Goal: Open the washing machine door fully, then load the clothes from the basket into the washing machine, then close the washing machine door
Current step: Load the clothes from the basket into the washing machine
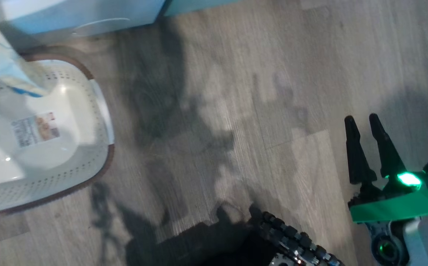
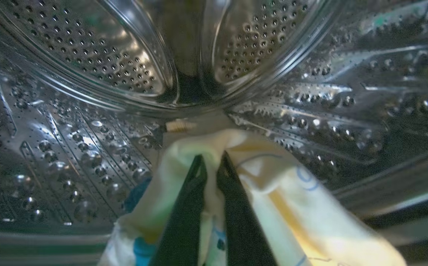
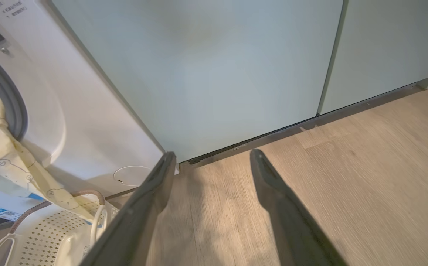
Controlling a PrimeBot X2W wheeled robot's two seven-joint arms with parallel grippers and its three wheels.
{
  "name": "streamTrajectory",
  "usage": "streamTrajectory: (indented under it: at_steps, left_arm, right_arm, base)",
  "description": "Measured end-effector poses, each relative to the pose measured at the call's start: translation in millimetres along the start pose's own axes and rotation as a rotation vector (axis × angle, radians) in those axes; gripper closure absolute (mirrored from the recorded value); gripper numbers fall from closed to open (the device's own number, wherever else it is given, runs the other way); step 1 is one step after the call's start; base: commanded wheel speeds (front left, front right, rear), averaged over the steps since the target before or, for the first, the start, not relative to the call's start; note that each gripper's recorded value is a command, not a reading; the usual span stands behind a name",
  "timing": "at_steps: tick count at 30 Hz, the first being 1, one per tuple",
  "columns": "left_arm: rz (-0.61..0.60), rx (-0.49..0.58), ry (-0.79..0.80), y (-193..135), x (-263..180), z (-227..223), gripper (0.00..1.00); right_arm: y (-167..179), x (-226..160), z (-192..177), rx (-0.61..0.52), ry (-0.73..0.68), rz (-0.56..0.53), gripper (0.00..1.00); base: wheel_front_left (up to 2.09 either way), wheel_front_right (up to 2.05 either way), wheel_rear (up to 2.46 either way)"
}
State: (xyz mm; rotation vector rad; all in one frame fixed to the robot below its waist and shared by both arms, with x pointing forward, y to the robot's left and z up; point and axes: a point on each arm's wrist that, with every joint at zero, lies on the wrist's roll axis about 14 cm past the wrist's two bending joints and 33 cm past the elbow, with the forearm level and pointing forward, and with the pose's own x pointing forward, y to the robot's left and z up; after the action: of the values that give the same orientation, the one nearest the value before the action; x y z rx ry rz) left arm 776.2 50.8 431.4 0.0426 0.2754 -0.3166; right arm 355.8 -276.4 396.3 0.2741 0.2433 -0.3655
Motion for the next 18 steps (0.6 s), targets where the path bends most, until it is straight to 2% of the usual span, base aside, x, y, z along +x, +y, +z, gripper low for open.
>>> streamTrajectory:
  at_steps: [8,13,18]
  left_arm:
    - [0.074,0.009,-0.196,12.4,18.9,22.8,1.0]
    - [0.146,0.03,-0.383,31.7,15.0,68.7,1.0]
    - [0.162,0.087,-0.522,34.0,9.6,100.8,1.0]
  right_arm:
    - [-8.8,4.4,-0.1,-0.016,0.004,-0.031,0.0]
    - [-10.2,4.5,1.3,-0.017,-0.001,-0.036,0.0]
    - [-12.2,0.8,-4.3,-0.017,0.017,-0.047,0.0]
  base:
    - [0.0,0.0,0.0]
    - [0.0,0.0,0.0]
    - [0.0,0.0,0.0]
